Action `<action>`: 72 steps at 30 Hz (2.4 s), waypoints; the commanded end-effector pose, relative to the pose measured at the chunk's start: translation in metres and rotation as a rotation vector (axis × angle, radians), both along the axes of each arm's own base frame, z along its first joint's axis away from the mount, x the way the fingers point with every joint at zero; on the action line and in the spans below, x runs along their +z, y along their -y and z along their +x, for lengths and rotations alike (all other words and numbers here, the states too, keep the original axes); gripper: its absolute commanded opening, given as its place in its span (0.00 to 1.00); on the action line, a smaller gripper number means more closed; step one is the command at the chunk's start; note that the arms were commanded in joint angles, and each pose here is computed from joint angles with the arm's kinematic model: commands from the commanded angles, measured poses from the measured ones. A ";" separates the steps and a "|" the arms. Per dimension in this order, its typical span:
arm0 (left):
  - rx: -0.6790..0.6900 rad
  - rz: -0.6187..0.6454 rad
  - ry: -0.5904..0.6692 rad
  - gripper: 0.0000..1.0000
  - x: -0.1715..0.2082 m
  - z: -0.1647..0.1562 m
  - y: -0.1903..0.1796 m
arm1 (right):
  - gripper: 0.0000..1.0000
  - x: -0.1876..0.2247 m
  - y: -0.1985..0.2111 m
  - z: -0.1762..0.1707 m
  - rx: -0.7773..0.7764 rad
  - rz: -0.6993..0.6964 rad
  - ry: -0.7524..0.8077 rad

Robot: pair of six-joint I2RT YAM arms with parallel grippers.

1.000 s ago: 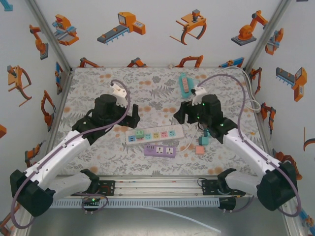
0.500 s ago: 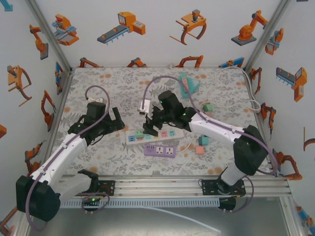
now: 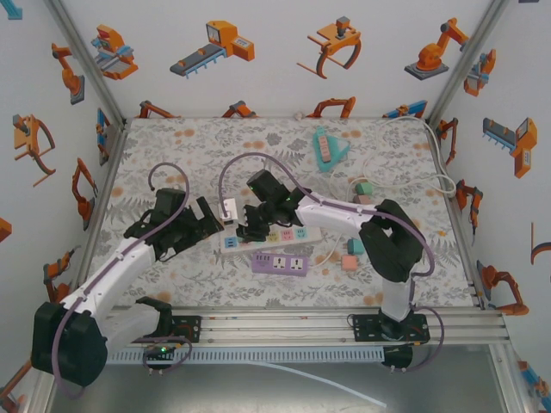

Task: Pull the plug off the socket

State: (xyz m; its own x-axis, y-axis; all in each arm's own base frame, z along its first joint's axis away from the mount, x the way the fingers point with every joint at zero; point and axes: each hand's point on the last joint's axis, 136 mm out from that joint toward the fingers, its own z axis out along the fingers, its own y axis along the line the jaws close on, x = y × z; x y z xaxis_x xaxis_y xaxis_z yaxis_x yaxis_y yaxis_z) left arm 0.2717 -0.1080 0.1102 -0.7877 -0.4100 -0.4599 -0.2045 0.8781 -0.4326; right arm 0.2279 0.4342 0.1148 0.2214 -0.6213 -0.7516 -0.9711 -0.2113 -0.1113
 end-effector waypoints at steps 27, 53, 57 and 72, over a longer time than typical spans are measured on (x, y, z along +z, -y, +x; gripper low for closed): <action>-0.142 -0.080 -0.161 0.50 -0.064 -0.001 0.033 | 0.22 0.014 -0.008 0.005 0.003 0.028 0.033; -0.210 -0.006 -0.269 0.44 -0.082 -0.024 0.026 | 0.18 0.049 -0.019 0.007 -0.005 0.097 0.010; -0.216 -0.010 -0.252 0.44 -0.078 -0.022 0.027 | 0.17 0.057 -0.018 0.010 -0.030 0.105 0.019; -0.349 -0.052 0.085 0.46 0.017 0.010 0.048 | 0.11 0.123 0.078 0.084 -0.878 0.075 -0.347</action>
State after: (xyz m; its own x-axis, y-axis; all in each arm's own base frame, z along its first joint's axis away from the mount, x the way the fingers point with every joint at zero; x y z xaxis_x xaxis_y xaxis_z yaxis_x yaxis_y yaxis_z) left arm 0.2710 -0.1489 0.0905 -0.8920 -0.1848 -0.4125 0.0360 0.8807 -0.4724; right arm 0.2903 0.3956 0.2136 -0.3130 -0.5531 -0.7721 -0.9183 0.3838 0.0974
